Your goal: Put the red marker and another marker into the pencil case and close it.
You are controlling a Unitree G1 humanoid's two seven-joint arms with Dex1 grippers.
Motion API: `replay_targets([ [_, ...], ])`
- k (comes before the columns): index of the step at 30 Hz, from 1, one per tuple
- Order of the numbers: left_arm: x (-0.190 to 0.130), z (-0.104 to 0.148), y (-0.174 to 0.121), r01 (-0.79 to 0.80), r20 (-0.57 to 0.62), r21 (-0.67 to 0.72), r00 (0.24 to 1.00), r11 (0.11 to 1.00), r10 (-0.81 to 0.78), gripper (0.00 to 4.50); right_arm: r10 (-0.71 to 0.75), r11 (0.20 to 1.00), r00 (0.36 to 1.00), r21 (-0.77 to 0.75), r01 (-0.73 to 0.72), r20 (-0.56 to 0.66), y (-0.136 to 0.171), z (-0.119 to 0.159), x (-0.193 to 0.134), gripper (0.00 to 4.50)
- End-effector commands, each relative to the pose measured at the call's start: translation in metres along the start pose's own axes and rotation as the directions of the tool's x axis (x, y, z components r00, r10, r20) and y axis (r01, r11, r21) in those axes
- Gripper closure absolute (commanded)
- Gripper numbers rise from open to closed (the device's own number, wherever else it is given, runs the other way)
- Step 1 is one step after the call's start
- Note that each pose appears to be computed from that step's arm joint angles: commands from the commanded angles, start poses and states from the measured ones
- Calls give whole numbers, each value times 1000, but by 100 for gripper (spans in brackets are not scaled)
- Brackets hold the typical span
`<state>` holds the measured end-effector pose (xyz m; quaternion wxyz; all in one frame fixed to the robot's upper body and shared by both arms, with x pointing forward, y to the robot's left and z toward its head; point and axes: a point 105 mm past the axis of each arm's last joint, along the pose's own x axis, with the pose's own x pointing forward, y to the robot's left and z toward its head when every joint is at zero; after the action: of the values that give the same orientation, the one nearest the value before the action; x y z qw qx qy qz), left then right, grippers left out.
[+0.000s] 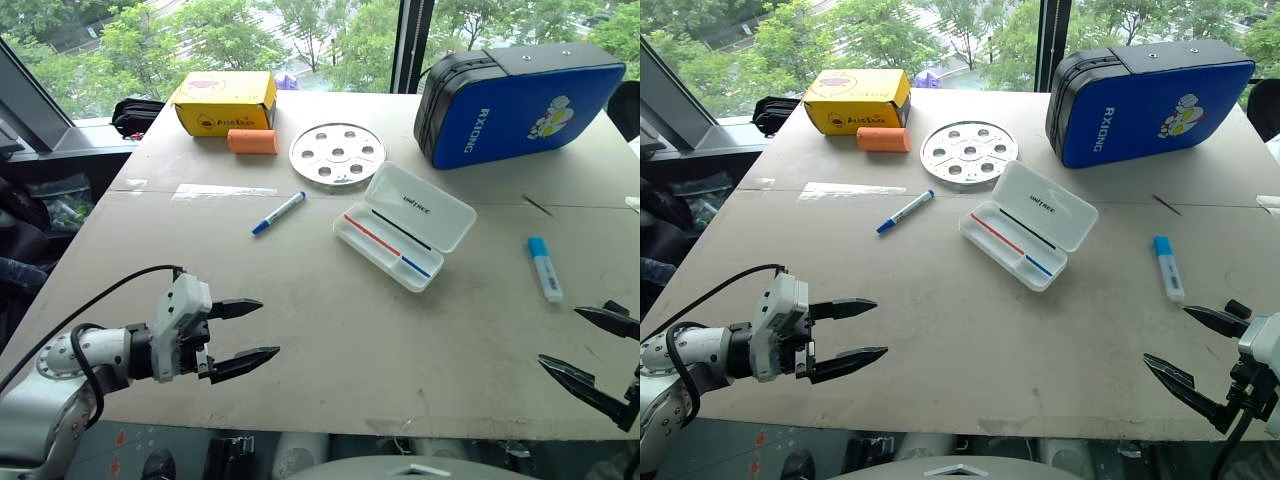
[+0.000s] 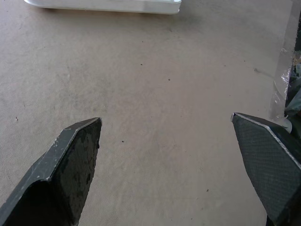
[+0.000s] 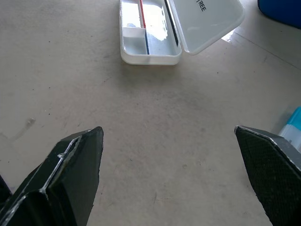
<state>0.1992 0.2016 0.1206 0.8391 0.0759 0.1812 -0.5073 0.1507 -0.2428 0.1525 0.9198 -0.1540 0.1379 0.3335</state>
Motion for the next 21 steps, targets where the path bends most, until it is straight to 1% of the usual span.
replay_targets([
  [1, 2, 10, 1, 4, 12, 35, 1000, 999, -5, 1, 11, 1000, 1000, -22, -10, 12, 3, 3, 7, 1],
  [3, 9, 20, 0, 24, 44, 35, 999, 999, -25, 1, 38, 999, 999, -23, -37, 39, 12, 7, 20, 1],
  [5, 13, 25, -1, 34, 57, 34, 998, 999, -36, 1, 36, 999, 998, -34, -34, 46, 17, 11, 31, 1],
  [7, 15, 30, -5, 65, 69, 46, 995, 997, -68, 1, 87, 996, 992, -22, -85, 94, 29, 24, 53, 1],
  [8, 16, 31, -7, 85, 65, 64, 994, 994, -89, 1, 100, 995, 992, -24, -98, 72, 34, 27, 64, 1],
  [10, 16, 33, -11, 113, 58, 94, 991, 989, -119, 1, 53, 997, 999, -58, -54, -12, 32, 26, 82, 1],
  [11, 16, 35, -12, 122, 57, 105, 990, 987, -129, 1, 78, 997, 997, -13, -79, -26, 35, 27, 91, 1],
  [12, 16, 35, -14, 130, 57, 114, 989, 985, -137, 0, 121, 992, 992, 36, -121, -15, 39, 30, 100, 24],
  [14, 16, 36, -17, 145, 49, 132, 987, 981, -153, 0, 134, 987, 991, 82, -136, 24, 41, 40, 112, 73],
  [16, 15, 35, -19, 144, 39, 147, 988, 978, -152, 0, 118, 990, 993, 74, -120, 21, 43, 47, 128, 177],
  [17, 13, 34, -19, 139, 32, 153, 989, 978, -146, 0, 106, 992, 994, 75, -105, -5, 42, 46, 136, 226],
  [21, 10, 31, -22, 127, 31, 152, 991, 980, -133, 0, 131, 987, 990, 104, -125, -60, 49, 44, 157, 226],
])
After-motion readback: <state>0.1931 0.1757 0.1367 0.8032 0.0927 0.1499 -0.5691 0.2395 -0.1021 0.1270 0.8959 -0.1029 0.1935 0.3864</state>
